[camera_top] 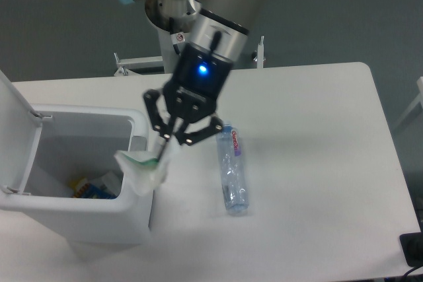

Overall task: Place the trash in the trash can
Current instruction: 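Lift the tissue and carry it over the trash bin opening, then lower the tissue into the bin and open the gripper, then move the open gripper over the clear water bottle, then rotate the gripper and lower it around the bottle's cap end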

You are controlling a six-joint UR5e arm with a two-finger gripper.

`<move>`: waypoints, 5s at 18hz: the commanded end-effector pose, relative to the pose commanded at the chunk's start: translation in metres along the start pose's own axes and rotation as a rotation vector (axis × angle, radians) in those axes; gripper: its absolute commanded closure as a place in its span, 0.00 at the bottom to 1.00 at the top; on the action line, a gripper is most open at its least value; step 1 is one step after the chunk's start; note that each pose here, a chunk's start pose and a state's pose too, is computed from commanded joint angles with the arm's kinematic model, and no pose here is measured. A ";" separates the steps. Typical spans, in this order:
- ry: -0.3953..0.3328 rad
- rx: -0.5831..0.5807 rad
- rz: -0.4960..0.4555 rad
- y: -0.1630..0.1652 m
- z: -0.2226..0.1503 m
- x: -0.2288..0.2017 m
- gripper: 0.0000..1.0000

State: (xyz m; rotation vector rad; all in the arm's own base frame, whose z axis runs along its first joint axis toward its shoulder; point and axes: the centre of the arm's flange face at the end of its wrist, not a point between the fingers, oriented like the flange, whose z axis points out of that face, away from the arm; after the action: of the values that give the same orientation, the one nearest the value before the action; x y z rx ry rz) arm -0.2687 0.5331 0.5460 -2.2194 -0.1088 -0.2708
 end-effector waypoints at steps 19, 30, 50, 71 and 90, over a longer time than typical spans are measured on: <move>0.008 -0.034 -0.057 0.012 0.024 -0.015 0.00; -0.115 -0.070 -0.097 0.046 0.018 -0.146 0.00; -0.220 -0.550 -0.297 0.152 0.115 -0.239 0.00; -0.314 -0.945 -0.220 0.232 0.200 -0.210 0.00; -0.343 -0.939 -0.189 0.213 0.195 -0.207 0.52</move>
State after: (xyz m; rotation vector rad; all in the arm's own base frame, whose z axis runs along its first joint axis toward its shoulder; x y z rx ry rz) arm -0.4023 0.5595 0.2177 -3.1831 -0.4553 -0.0249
